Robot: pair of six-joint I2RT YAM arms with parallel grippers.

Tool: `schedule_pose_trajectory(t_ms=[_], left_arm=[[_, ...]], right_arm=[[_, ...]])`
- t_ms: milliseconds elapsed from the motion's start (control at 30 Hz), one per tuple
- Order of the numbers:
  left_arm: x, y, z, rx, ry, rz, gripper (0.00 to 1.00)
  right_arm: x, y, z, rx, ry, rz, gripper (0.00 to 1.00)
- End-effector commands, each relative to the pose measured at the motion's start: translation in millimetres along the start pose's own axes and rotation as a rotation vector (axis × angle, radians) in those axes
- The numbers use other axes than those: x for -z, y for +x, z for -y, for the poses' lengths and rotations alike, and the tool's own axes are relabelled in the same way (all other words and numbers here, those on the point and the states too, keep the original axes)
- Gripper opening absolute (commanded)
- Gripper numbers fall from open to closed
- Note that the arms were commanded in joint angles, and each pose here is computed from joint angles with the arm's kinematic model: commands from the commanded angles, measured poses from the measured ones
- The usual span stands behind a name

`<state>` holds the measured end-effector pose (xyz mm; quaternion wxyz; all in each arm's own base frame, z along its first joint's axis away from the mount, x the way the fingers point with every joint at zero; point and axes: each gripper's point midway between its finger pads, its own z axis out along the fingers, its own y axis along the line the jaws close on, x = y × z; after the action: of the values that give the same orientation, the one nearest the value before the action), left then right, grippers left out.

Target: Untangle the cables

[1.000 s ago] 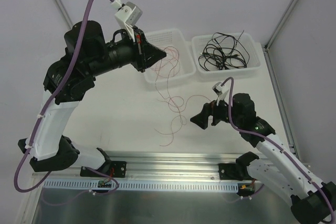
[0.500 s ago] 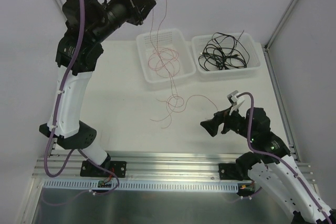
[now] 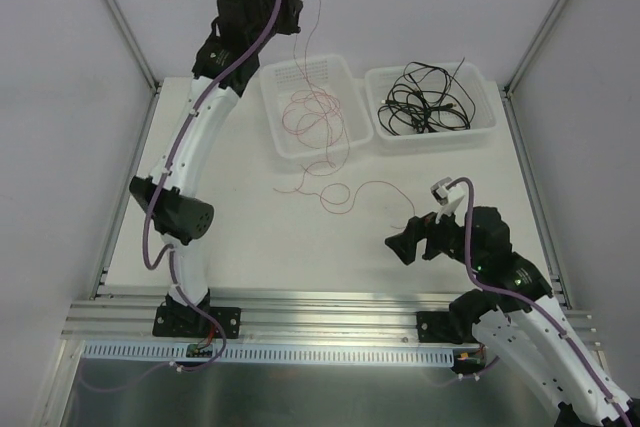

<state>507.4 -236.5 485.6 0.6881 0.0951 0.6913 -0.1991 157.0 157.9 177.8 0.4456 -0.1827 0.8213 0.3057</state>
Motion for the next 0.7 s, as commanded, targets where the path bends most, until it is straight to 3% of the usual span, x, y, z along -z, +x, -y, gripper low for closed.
schedule_pose_trajectory(t_ms=[0, 33, 133, 233, 333, 367, 400, 467, 500, 567, 600, 667], left_arm=[[-38.0, 62.0, -51.4, -0.047, -0.141, -0.082, 0.03], [-43.8, 80.7, -58.6, -0.04, -0.157, -0.117, 0.05], [-55.5, 144.7, -80.5, -0.03, -0.194, -0.241, 0.22], [-50.9, 182.0, -83.9, -0.02, -0.194, -0.323, 0.38], [-31.0, 195.5, -75.3, 0.015, -0.155, -0.375, 0.59], [-19.6, 180.3, -67.0, 0.031, -0.135, -0.356, 0.63], [-8.8, 199.5, -65.5, 0.051, -0.129, -0.404, 0.73], [12.8, 188.9, -44.0, 0.101, -0.075, -0.402, 0.78], [25.7, 212.6, -38.3, 0.113, -0.072, -0.459, 0.84], [45.6, 208.0, -21.7, 0.125, -0.054, -0.457, 0.86], [58.8, 231.9, -5.8, 0.134, -0.055, -0.509, 0.89], [75.9, 234.3, 10.8, 0.139, -0.064, -0.507, 0.89]], right_arm=[[-0.1, 2.6, 3.6, 0.009, 0.017, 0.001, 0.97], [-0.6, 4.6, 4.8, 0.006, 0.022, -0.004, 0.97], [-2.0, 7.6, 5.9, 0.001, 0.025, -0.015, 0.97], [-2.8, 8.8, 7.2, 0.001, 0.03, -0.024, 0.97], [-2.6, 7.1, 6.9, 0.006, 0.03, -0.023, 0.97], [-2.5, 6.1, 6.6, 0.007, 0.029, -0.02, 0.97], [-2.8, 6.1, 6.3, 0.008, 0.028, -0.021, 0.97], [-3.4, 5.9, 6.1, 0.008, 0.026, -0.02, 0.97], [-3.8, 6.3, 6.1, 0.005, 0.025, -0.021, 0.97], [-3.4, 4.6, 5.5, 0.006, 0.023, -0.014, 0.97], [-3.2, 4.2, 4.7, 0.007, 0.019, -0.012, 0.97], [-2.5, 3.4, 4.0, 0.003, 0.017, -0.005, 0.97]])
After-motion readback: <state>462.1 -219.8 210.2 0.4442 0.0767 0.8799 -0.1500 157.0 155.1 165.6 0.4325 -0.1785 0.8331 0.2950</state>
